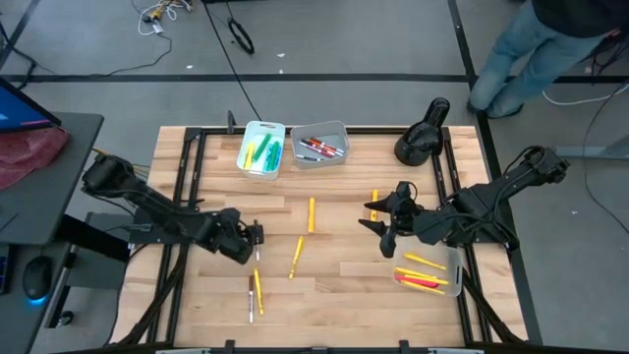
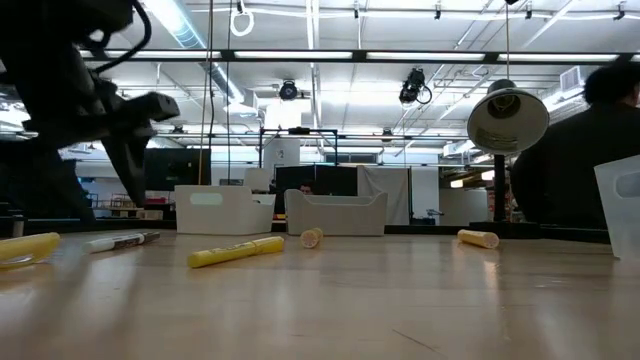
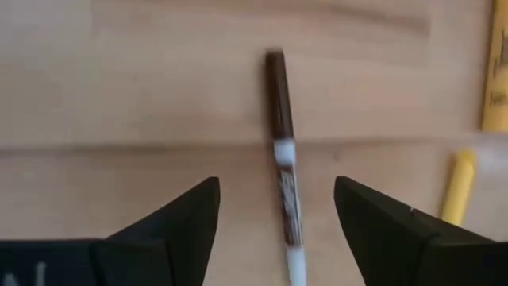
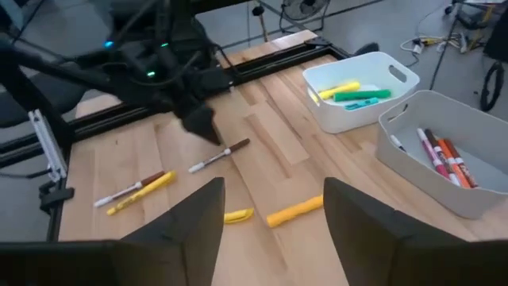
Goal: Pick & Place Markers
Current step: Put the brown marker pen into the gray bin
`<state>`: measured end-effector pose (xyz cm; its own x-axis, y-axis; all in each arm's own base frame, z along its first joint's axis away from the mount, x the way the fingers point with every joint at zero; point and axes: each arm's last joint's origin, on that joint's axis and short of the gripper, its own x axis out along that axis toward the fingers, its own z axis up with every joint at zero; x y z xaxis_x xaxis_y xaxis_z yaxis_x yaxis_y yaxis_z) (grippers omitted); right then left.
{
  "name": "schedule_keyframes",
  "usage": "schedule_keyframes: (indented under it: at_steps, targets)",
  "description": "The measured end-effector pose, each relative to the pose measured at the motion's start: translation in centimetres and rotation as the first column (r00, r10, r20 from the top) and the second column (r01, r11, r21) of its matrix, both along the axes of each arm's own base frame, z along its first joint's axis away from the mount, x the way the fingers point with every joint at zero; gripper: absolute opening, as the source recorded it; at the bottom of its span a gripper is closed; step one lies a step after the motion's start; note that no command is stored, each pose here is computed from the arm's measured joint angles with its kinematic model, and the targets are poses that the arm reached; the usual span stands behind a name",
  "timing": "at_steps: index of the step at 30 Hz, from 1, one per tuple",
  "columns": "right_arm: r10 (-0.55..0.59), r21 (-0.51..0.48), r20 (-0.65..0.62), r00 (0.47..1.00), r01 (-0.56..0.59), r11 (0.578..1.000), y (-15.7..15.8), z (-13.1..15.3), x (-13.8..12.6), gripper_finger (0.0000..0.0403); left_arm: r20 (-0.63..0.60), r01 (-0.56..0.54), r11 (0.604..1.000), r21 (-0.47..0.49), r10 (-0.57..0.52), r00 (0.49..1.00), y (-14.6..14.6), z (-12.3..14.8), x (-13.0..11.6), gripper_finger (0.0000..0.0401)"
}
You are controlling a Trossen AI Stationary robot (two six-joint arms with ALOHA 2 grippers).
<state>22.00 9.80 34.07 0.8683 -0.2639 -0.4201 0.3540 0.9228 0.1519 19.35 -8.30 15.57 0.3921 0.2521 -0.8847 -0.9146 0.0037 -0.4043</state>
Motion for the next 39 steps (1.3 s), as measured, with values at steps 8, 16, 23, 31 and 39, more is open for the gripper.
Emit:
schedule_keyframes:
  at_steps: [8,16,23,31,39]
  targets:
    - [0.044,-0.01,-0.005,0.999,-0.044,0.999,-0.1,0.3,-0.3,0.0208,-0.029,0.013,0.993,0.118,-0.009,1.0,1.7,-1.7,1.0,0.0214]
    - [0.064,-0.013,0.0,0.998,-0.064,0.998,-0.4,0.8,-1.0,0.0208,-0.176,0.059,0.989,0.138,-0.034,0.984,1.4,-3.9,2.9,0.0165]
    - [0.082,-0.049,-0.008,0.997,-0.082,0.995,-0.6,1.0,-1.4,0.0208,-0.248,0.104,0.978,0.179,-0.058,0.967,0.9,-4.0,3.6,0.0084]
    - [0.097,-0.09,-0.026,0.995,-0.099,0.991,-0.6,1.0,-1.4,0.0208,-0.182,0.013,0.982,0.189,0.022,0.983,1.2,-3.8,3.8,0.0039]
    - [0.07,-0.018,-0.111,0.991,-0.073,0.997,-2.0,0.2,-1.3,0.0208,0.08,-0.049,0.939,0.341,0.023,0.997,2.0,1.3,5.4,0.0039]
